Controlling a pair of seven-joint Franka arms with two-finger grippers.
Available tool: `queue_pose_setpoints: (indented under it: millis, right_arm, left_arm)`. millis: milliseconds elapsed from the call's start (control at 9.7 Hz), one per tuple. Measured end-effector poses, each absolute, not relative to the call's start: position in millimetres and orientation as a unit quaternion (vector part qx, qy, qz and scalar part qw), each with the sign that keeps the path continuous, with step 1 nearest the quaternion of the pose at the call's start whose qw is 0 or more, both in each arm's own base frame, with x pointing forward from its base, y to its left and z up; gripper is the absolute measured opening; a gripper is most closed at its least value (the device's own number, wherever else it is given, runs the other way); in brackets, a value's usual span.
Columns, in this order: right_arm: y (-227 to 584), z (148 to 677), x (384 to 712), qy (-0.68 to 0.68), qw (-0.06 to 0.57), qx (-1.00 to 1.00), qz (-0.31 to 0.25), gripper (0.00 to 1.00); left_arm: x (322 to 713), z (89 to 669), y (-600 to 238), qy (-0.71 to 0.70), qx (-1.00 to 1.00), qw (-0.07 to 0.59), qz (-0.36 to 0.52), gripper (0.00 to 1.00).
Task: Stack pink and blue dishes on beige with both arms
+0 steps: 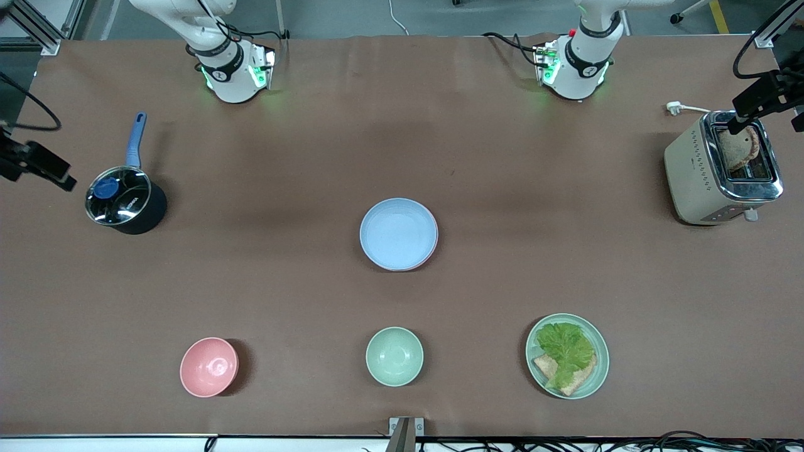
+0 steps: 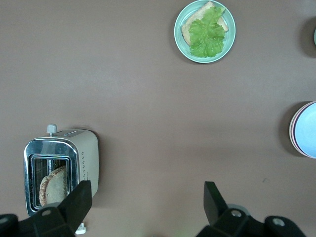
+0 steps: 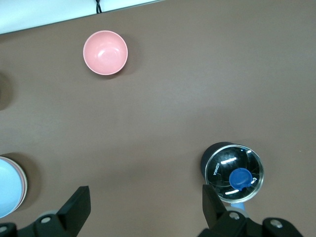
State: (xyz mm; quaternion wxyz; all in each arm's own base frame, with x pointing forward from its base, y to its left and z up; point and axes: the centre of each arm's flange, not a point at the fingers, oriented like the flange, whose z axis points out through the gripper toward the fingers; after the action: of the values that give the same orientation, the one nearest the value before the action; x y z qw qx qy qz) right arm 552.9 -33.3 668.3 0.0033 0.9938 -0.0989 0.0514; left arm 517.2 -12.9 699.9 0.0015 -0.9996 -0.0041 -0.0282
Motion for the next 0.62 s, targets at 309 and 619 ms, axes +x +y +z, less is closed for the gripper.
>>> queue_pose_setpoints:
  millis: [309,619]
  right_arm:
    - [-41,677,551,-0.058,0.006,0.997,0.045,1.00]
    - [-49,663,552,-0.050,0.006,0.999,0.017,1.00]
  left_arm:
    - [518,697,-31,0.010,-1.000,0.002,-0.025,1.00]
    - [520,694,-33,0.011,-1.000,-0.009,-0.022,1.00]
